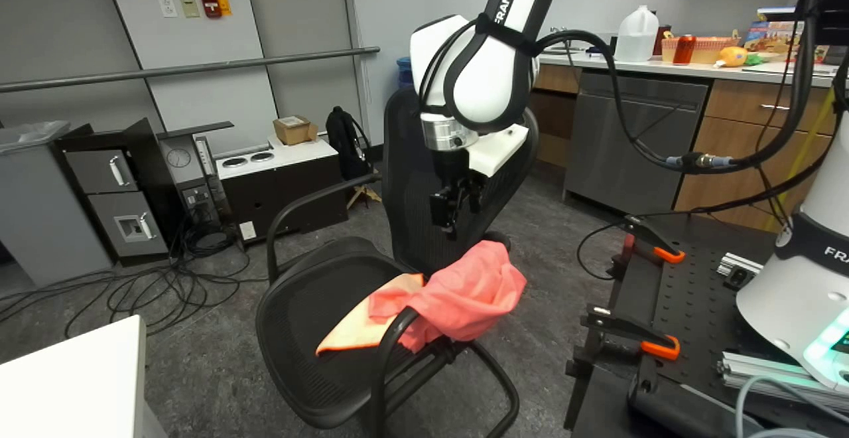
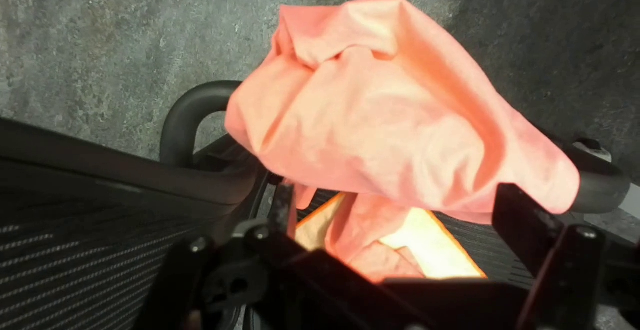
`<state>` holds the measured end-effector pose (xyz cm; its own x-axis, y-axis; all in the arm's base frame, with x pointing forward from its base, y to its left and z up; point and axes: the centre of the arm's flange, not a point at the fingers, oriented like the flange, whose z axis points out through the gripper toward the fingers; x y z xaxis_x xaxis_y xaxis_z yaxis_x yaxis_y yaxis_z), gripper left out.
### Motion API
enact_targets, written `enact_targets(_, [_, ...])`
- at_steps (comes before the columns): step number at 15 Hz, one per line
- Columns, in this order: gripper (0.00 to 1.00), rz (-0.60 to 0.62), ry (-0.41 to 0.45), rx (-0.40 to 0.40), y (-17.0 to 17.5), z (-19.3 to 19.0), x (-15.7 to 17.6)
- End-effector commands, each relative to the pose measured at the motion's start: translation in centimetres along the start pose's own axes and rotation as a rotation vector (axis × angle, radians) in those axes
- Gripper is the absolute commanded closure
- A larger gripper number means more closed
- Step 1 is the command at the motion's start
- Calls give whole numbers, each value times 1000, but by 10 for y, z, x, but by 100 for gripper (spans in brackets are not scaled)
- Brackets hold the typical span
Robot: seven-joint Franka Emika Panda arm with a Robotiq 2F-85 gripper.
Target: Move the sweatshirt from the armrest to the backrest of the chair
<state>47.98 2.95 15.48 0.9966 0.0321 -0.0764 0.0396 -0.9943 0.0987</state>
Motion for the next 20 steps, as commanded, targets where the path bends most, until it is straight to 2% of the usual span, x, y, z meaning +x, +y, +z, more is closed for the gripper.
enact_targets(1, [0,13,-5,8,-6,28,-1])
enact_targets(10, [0,44,-39,26,-12,86,-6])
enact_targets(11, [4,47,-37,27,-12,90,-5])
enact_targets(13, [29,50,-34,31,-11,95,-3])
enact_targets(14, [29,51,-32,31,-10,97,-1])
enact_targets(17, [55,59,-24,29,5,94,9])
enact_targets(20, [74,58,-17,32,8,89,12])
